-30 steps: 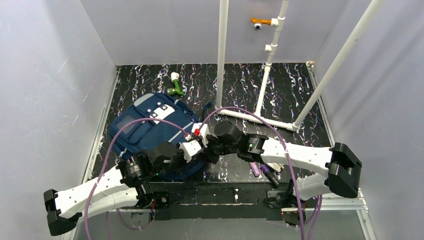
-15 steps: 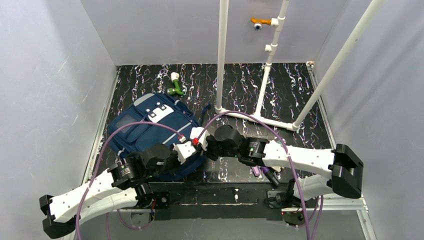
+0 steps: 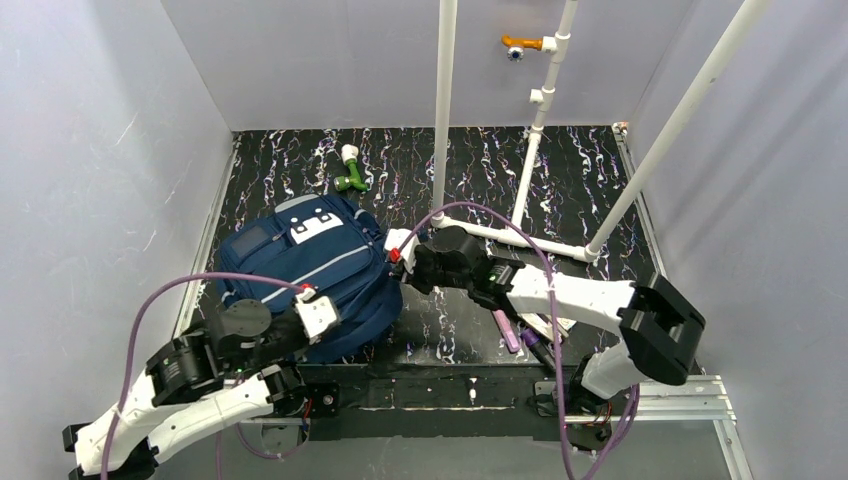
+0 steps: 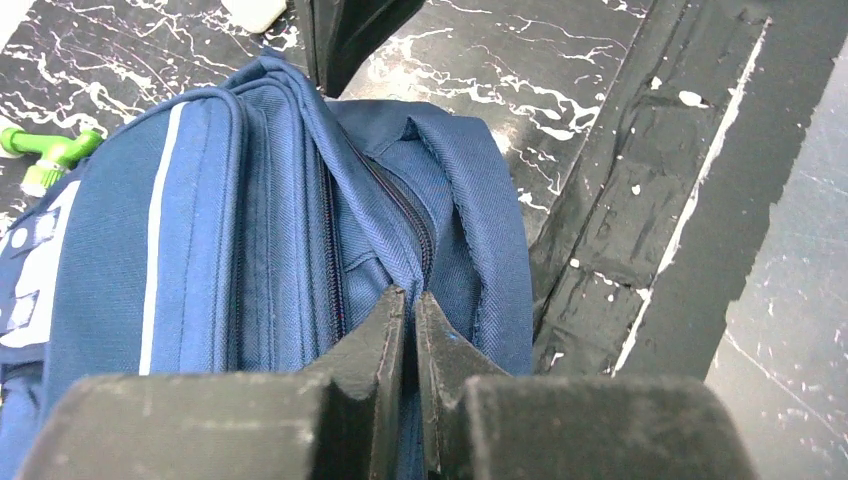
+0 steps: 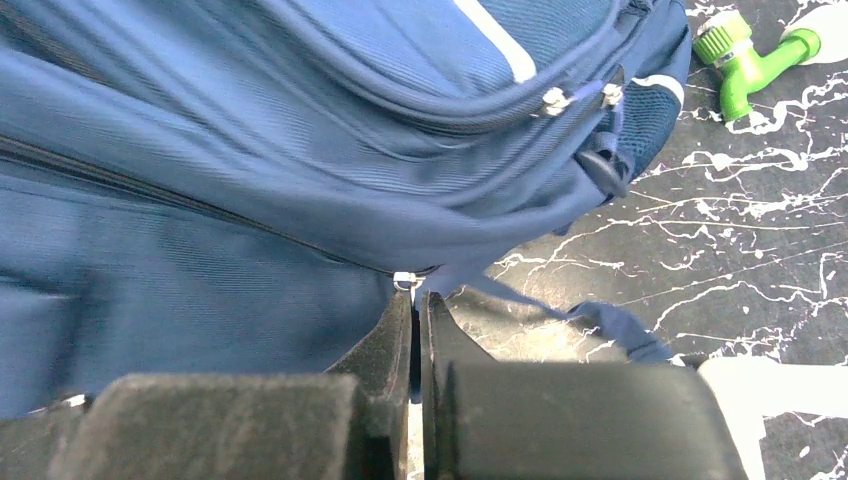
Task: Pack the student bag
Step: Zip the student bag at the center of the board.
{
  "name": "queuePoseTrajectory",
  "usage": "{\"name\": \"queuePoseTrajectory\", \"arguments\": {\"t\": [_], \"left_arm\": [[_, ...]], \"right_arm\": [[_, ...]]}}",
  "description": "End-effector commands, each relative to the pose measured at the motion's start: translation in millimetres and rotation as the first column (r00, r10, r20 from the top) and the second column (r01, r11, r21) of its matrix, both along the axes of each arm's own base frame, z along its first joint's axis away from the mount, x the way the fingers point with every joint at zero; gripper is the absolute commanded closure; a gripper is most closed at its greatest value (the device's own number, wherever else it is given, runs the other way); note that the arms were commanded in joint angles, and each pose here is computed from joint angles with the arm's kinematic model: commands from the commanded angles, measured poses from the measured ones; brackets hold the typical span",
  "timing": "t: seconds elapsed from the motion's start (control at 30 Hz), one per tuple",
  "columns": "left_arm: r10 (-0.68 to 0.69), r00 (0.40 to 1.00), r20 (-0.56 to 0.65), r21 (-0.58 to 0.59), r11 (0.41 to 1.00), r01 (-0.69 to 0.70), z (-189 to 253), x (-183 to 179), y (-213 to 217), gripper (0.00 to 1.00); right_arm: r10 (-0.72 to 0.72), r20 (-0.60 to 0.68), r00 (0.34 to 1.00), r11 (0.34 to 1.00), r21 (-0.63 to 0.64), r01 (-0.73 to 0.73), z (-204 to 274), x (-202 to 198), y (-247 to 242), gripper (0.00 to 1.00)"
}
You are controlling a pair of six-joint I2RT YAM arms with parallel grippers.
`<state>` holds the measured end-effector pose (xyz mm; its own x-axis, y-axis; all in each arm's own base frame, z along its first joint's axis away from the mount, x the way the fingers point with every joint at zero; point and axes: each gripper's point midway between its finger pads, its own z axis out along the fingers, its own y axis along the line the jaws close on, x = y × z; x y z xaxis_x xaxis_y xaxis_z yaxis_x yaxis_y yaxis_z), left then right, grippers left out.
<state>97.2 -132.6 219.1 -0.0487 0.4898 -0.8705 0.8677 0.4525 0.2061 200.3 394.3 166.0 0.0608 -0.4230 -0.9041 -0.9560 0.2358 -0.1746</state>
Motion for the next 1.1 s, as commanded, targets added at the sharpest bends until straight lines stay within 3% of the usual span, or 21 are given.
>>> {"name": "queuePoseTrajectory", "arguments": {"t": [0.0,0.13,0.5,0.67,0.77,0.8,0.87,0.9,1.0,1.07], "left_arm": [[-0.125,0.990,0.067,-0.069,0.989,0.129,41,-23,8,1.00],[-0.154,0.984,0.090,-0.040,0.987,0.158,46,-31,20,1.00],[-0.059,0.968,0.243,-0.125,0.988,0.092,83,-32,62,1.00],[-0.050,0.968,0.246,-0.121,0.989,0.082,86,-31,64,1.00],[-0.053,0.975,0.218,-0.102,0.992,0.077,80,-27,56,1.00],[-0.052,0.979,0.198,-0.090,0.993,0.071,74,-24,50,1.00],[-0.041,0.989,0.144,-0.074,0.996,0.052,58,-12,25,1.00],[-0.047,0.993,0.109,-0.064,0.996,0.054,46,-5,8,1.00],[-0.038,0.999,0.033,-0.060,0.997,0.040,10,20,-48,1.00],[0.013,1.000,0.014,-0.110,0.994,-0.011,-3,41,-78,1.00]], "right_arm": [[-0.043,0.062,0.997,0.999,0.031,0.041,-3,37,8,0.99],[-0.058,0.087,0.995,0.998,0.032,0.055,-6,62,19,0.99],[-0.024,0.086,0.996,0.996,0.086,0.017,-28,110,66,0.99],[-0.062,0.090,0.994,0.995,0.079,0.055,-45,131,77,0.99],[-0.101,0.059,0.993,0.995,0.011,0.100,-47,141,72,0.99],[-0.116,0.038,0.992,0.992,-0.034,0.118,-47,140,66,0.92],[-0.159,-0.034,0.987,0.982,-0.113,0.154,-44,131,49,0.60],[-0.194,-0.071,0.978,0.970,-0.162,0.181,-45,125,36,0.49],[-0.341,-0.122,0.932,0.919,-0.253,0.303,-45,110,-11,0.23],[-0.402,-0.136,0.905,0.892,-0.281,0.354,-42,98,-37,0.14]]}}
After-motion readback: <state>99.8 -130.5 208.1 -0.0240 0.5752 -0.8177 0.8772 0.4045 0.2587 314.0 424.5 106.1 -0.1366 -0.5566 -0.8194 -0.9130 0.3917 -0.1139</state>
